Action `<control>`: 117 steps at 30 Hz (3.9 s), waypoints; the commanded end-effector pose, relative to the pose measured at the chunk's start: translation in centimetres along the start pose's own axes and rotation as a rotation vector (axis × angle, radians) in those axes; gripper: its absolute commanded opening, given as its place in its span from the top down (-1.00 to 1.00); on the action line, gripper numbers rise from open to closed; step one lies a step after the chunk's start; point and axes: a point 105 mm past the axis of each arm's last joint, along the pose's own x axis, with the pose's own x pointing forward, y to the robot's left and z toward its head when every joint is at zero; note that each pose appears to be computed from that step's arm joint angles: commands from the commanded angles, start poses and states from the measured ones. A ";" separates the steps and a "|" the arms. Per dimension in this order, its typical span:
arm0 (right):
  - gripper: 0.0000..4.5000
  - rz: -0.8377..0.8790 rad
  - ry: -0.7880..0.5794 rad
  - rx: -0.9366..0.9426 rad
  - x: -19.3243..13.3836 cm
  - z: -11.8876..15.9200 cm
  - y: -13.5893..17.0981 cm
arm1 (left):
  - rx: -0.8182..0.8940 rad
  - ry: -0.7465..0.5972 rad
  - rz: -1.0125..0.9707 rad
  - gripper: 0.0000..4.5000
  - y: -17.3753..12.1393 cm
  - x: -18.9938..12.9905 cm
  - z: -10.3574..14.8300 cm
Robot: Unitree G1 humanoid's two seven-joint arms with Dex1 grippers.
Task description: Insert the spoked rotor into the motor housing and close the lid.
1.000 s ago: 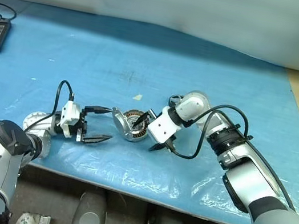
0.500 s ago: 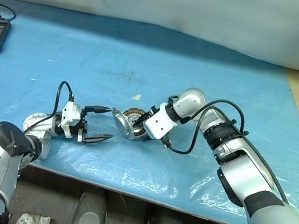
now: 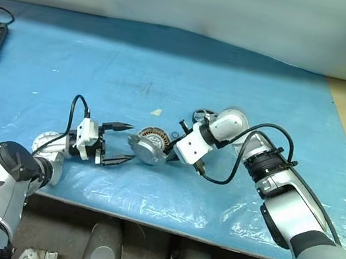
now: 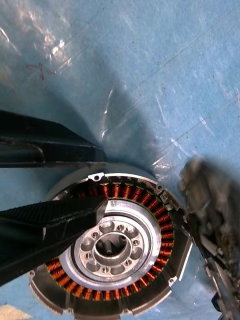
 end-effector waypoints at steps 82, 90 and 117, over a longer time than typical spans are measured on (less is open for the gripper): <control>-0.99 0.064 0.227 -0.295 -1.6 -1.1 -2.8 | -0.022 0.056 0.030 -1.00 0.8 -1.0 -0.1; -0.99 0.125 0.241 -0.247 -0.2 -2.3 -1.4 | -0.017 0.057 0.038 -1.00 0.8 -1.0 -0.1; -0.99 0.135 0.180 -0.279 -0.3 -0.6 -1.2 | -0.021 0.054 0.049 -1.00 0.4 -0.7 -0.5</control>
